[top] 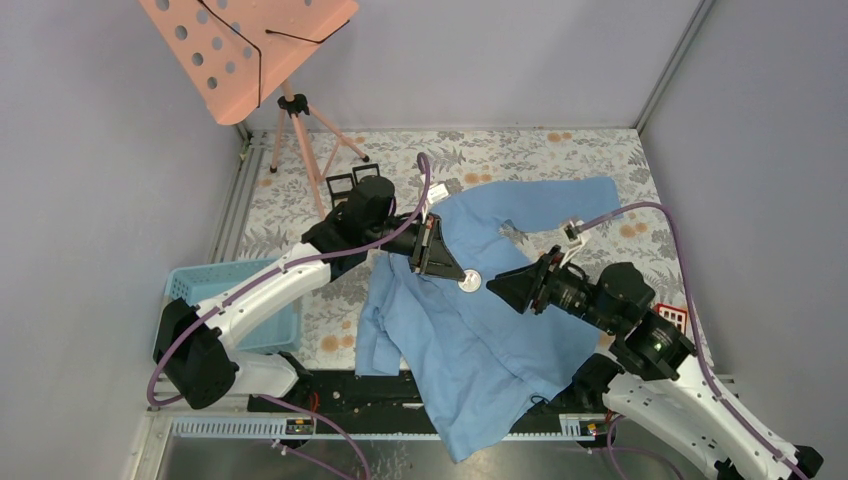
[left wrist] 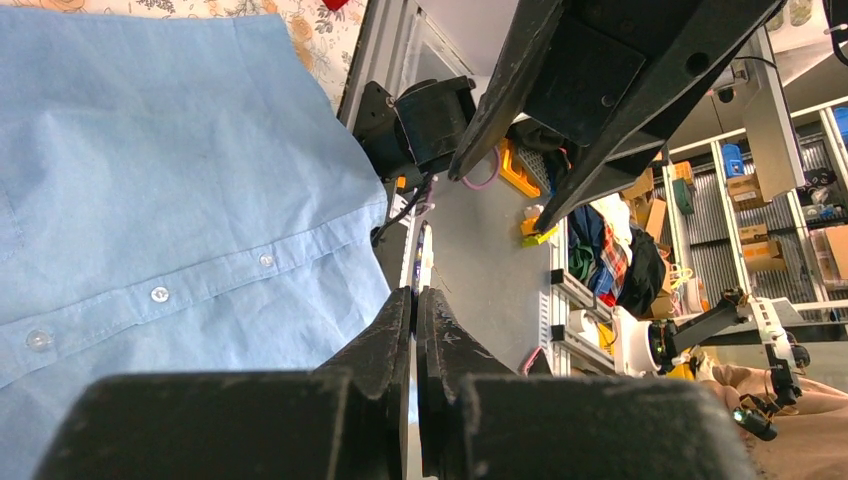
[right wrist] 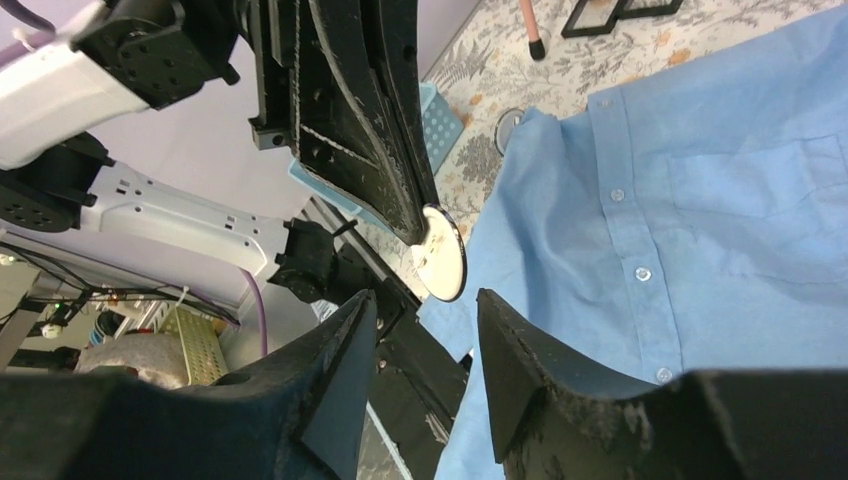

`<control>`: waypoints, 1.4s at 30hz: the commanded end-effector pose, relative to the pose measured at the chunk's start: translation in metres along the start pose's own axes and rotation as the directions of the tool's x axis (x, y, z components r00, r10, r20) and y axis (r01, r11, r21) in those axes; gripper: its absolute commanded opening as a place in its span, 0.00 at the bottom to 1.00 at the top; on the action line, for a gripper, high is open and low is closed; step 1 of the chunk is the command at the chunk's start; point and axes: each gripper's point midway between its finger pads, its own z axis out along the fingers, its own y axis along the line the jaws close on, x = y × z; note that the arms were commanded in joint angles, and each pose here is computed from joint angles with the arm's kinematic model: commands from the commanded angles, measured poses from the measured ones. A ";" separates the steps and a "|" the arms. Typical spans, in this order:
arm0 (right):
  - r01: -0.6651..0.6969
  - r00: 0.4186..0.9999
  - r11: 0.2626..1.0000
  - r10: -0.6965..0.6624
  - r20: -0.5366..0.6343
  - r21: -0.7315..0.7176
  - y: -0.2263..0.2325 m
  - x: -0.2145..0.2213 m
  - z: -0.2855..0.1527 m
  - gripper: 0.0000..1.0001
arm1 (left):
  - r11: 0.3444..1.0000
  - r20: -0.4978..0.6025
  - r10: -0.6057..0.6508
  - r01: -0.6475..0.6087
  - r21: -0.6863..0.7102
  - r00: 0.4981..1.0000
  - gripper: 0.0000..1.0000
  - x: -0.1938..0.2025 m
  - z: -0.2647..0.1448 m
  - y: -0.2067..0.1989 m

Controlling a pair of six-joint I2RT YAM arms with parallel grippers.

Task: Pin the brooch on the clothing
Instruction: Adjust the brooch.

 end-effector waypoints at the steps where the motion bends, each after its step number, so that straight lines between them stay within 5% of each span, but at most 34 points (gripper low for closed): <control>1: 0.003 0.999 0.998 -0.005 -0.036 -0.056 0.008 0.006 0.008 0.47 | 0.998 0.018 0.063 -0.063 0.020 0.998 0.00 -0.009 0.000 -0.008; 14: -0.060 0.995 0.992 0.051 -0.085 -0.109 0.012 0.016 0.027 0.34 | 0.996 -0.014 0.067 -0.066 0.056 0.998 0.00 -0.002 0.004 -0.014; 23: -0.012 1.000 1.000 0.013 -0.014 0.025 -0.011 0.009 0.009 0.41 | 0.994 0.012 0.107 -0.107 -0.017 0.994 0.00 -0.006 -0.001 -0.010; 42: -0.057 0.994 0.996 0.051 -0.095 -0.063 0.001 0.023 0.024 0.41 | 0.990 -0.009 0.124 -0.123 0.068 0.992 0.00 0.000 -0.001 -0.026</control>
